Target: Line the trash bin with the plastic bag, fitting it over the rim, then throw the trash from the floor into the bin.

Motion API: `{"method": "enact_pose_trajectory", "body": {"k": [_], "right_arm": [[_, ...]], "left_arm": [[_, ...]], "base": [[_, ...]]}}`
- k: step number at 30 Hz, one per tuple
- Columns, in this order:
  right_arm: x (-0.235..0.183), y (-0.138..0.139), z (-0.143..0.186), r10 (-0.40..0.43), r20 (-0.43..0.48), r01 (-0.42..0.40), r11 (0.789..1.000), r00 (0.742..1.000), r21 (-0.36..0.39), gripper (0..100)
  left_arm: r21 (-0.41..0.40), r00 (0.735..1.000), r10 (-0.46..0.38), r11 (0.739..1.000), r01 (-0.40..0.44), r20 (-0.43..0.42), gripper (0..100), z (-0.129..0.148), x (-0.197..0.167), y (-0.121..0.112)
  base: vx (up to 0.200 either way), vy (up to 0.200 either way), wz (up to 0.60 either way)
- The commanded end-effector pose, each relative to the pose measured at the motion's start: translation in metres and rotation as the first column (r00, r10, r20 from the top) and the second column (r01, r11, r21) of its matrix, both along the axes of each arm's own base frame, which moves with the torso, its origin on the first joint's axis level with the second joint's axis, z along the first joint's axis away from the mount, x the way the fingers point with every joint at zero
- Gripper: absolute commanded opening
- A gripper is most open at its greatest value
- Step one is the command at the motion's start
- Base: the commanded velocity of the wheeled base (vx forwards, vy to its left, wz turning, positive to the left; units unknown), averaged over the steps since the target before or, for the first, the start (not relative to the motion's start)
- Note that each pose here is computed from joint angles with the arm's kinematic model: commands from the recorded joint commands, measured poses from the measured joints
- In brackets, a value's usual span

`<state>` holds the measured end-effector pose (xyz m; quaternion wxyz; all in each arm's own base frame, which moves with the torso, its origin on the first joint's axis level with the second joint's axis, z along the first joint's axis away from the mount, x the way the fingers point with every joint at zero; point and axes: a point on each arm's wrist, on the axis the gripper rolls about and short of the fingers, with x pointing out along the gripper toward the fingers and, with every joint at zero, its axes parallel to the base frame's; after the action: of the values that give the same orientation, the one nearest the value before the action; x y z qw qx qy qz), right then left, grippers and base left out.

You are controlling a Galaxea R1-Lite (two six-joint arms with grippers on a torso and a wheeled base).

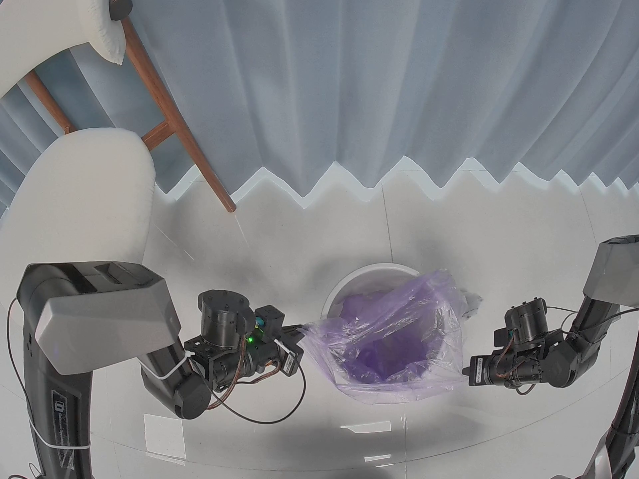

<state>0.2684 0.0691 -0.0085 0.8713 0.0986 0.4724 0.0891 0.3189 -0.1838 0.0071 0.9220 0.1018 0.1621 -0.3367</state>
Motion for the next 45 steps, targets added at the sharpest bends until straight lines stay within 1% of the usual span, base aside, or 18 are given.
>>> {"method": "enact_pose_trajectory", "body": {"k": [1,2,4,8,10,11,15,19,20,21,26,27,36,37,41,42,43,45], "right_arm": [[-0.002,-0.004,-0.010,0.001,-0.029,-0.002,1.000,1.000,-0.019,100],[-0.003,-0.004,-0.010,0.003,-0.028,-0.003,1.000,1.000,-0.019,100],[-0.013,-0.006,0.008,0.008,0.028,-0.008,1.000,1.000,-0.001,100],[-0.021,-0.017,0.041,0.005,0.138,-0.016,0.997,0.990,0.078,100],[-0.017,-0.020,0.063,0.010,0.222,-0.038,0.992,0.975,0.120,100],[-0.014,-0.019,0.069,0.016,0.248,-0.049,0.990,0.969,0.130,100],[0.006,-0.010,0.088,0.039,0.340,-0.090,0.986,0.940,0.137,100],[0.017,-0.004,0.076,0.086,0.323,-0.122,0.988,0.942,0.092,100],[0.017,-0.004,0.076,0.086,0.323,-0.122,0.988,0.942,0.092,100],[0.018,0.002,0.064,0.130,0.300,-0.154,0.986,0.945,0.057,100],[0.022,0.011,0.046,0.151,0.259,-0.164,0.986,0.954,0.031,100],[0.027,0.015,0.036,0.157,0.247,-0.170,0.985,0.956,0.029,100],[0.054,0.026,0.016,0.146,0.274,-0.154,0.988,0.951,0.008,100],[0.059,0.028,0.012,0.144,0.274,-0.150,0.989,0.951,0.000,100],[0.067,0.031,0.006,0.134,0.276,-0.135,0.991,0.952,-0.015,100],[0.072,0.034,0.003,0.123,0.285,-0.119,0.992,0.951,-0.030,100],[0.072,0.034,0.003,0.123,0.285,-0.119,0.992,0.951,-0.030,100],[0.075,0.041,0.004,0.126,0.300,-0.120,0.992,0.945,-0.037,100]], "left_arm": [[0.013,1.000,-0.025,1.000,0.025,-0.012,0,-0.005,-0.011,-0.004],[0.011,1.000,-0.025,1.000,0.025,-0.009,0,-0.004,-0.011,-0.004],[-0.002,1.000,-0.018,1.000,0.018,0.013,0,-0.002,-0.009,-0.003],[-0.012,0.999,-0.014,1.000,0.014,0.035,0,0.002,-0.010,-0.003],[-0.022,0.998,-0.006,1.000,0.007,0.056,0,0.004,-0.009,-0.003],[-0.024,0.998,-0.004,1.000,0.006,0.062,0,0.005,-0.008,-0.003],[-0.027,0.998,-0.003,1.000,0.005,0.069,0,0.004,-0.008,-0.004],[-0.030,0.997,-0.003,1.000,0.005,0.073,0,0.004,-0.008,-0.004],[-0.030,0.997,-0.003,1.000,0.005,0.073,0,0.004,-0.008,-0.004],[-0.026,0.997,0.006,1.000,-0.004,0.073,0,0.004,-0.008,-0.004],[-0.025,0.997,0.024,0.999,-0.022,0.075,0,0.004,-0.007,-0.002],[-0.026,0.997,0.029,0.999,-0.027,0.075,0,0.004,-0.006,-0.001],[-0.036,0.995,0.036,0.999,-0.033,0.092,0,0.005,-0.006,-0.004],[-0.028,0.995,0.042,0.999,-0.040,0.088,0,0.000,-0.005,-0.005],[-0.026,0.994,0.051,0.998,-0.048,0.101,0,-0.002,-0.004,-0.008],[-0.020,0.992,0.072,0.997,-0.071,0.102,0,-0.004,-0.003,-0.008],[-0.020,0.992,0.072,0.997,-0.071,0.102,0,-0.004,-0.003,-0.008],[-0.017,0.989,0.105,0.994,-0.104,0.108,0,-0.004,-0.003,-0.009]], "base": [[0.000,0.000,0.00],[0.000,0.000,0.00],[0.000,0.000,0.00],[0.000,0.000,0.00],[0.000,0.000,0.00],[0.000,0.000,0.00],[0.000,0.000,0.00],[0.000,0.000,0.00],[0.000,0.000,0.00],[0.000,0.000,0.00],[0.000,0.000,0.00],[0.000,0.000,0.00],[0.000,0.000,0.00],[0.000,0.000,0.00],[0.000,0.000,0.00],[0.000,0.000,0.00],[0.000,0.000,0.00],[0.000,0.000,0.00]]}}
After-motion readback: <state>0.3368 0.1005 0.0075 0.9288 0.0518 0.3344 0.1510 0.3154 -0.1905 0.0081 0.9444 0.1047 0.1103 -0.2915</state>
